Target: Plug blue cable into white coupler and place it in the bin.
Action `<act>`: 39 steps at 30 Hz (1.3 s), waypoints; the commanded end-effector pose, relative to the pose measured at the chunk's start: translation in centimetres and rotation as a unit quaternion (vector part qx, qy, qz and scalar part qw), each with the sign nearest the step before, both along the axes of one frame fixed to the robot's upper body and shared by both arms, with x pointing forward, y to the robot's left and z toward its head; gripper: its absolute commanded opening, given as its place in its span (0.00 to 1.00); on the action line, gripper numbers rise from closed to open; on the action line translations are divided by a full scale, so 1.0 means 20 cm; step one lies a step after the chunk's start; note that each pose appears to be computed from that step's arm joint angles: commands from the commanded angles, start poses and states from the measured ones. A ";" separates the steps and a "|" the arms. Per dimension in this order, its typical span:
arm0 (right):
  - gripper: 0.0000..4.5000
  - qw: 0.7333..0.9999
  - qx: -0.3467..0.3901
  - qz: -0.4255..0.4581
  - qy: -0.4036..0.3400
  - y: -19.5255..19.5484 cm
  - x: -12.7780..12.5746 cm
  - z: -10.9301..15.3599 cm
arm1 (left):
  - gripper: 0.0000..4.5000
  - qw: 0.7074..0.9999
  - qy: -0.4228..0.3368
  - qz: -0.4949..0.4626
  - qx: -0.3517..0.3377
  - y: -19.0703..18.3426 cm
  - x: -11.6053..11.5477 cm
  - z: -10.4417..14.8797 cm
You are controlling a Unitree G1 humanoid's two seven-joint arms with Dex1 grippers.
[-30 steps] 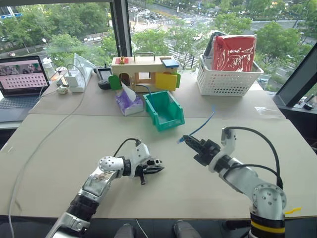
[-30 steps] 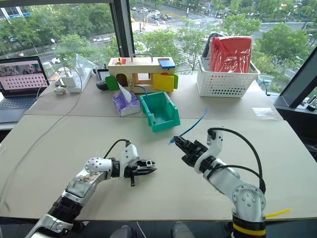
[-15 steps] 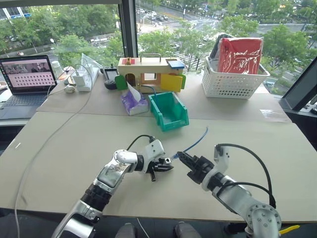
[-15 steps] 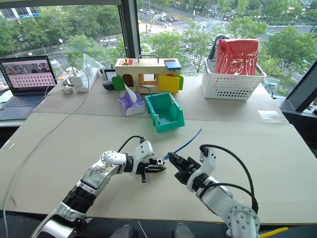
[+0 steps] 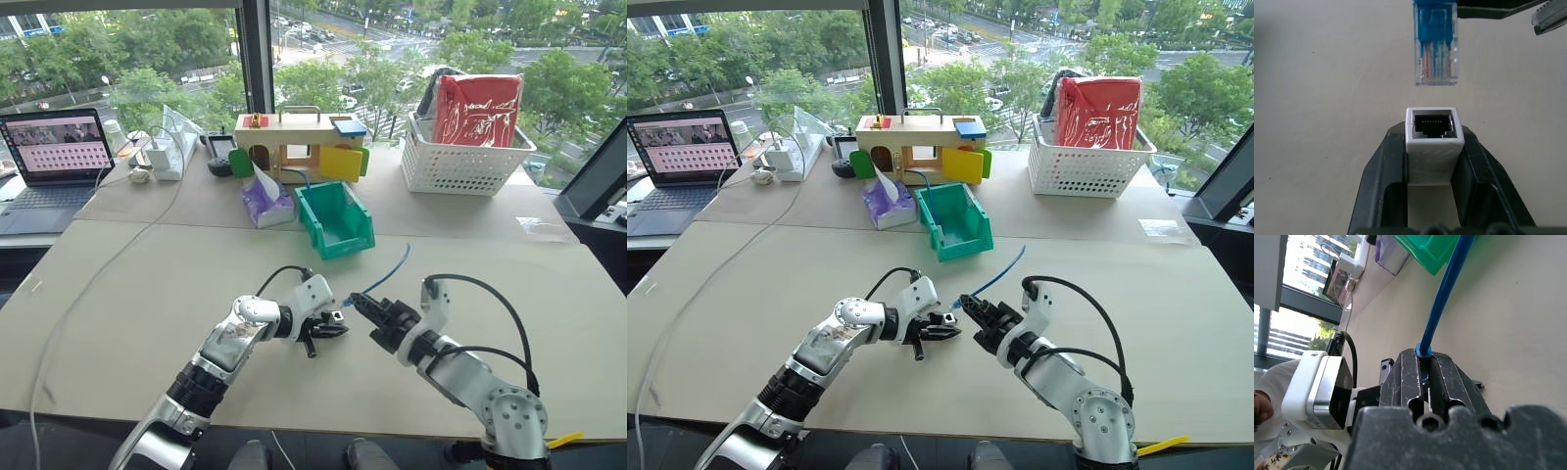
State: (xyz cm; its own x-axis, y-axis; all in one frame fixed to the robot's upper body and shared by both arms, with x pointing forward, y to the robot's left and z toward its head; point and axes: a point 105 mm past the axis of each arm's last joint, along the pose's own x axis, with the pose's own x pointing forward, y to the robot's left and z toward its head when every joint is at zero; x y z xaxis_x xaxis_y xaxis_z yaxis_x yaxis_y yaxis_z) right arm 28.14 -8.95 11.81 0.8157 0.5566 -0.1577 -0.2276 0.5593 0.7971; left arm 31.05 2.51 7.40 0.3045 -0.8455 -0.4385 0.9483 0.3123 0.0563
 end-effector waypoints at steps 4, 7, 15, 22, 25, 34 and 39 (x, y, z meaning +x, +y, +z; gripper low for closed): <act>0.00 1.000 -0.014 0.023 0.002 0.03 -0.02 -0.01 | 0.15 0.999 0.028 0.009 0.021 0.00 -0.03 -0.09; 0.00 0.999 -0.024 0.026 0.006 0.03 -0.03 -0.02 | 0.15 0.999 0.029 0.033 0.016 0.01 -0.03 -0.09; 0.00 0.999 -0.046 0.019 0.012 0.01 -0.02 -0.04 | 0.15 0.997 0.035 0.065 0.008 0.02 -0.03 -0.08; 0.00 0.998 -0.054 0.026 0.013 0.03 0.00 -0.05 | 0.15 0.997 0.038 0.072 0.003 0.02 -0.03 -0.07; 0.00 0.998 -0.057 0.028 0.013 0.03 0.00 -0.05 | 0.15 0.996 0.039 0.074 0.003 0.02 -0.03 -0.07; 0.00 0.993 -0.117 0.029 -0.001 0.03 0.01 -0.07 | 0.15 0.992 0.079 0.096 0.005 0.04 -0.02 -0.06; 0.00 0.990 -0.137 0.035 -0.006 0.03 0.00 -0.08 | 0.15 0.992 0.091 0.093 0.006 0.04 -0.03 -0.06</act>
State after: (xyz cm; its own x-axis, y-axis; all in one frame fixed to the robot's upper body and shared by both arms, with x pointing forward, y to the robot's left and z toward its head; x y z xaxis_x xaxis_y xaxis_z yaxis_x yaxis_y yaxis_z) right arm 28.64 -8.34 10.94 0.7943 0.5509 -0.2562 -0.2774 0.7040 0.6538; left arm 30.81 2.77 7.71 0.3904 -0.8010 -0.4539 0.8812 0.4679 -0.0678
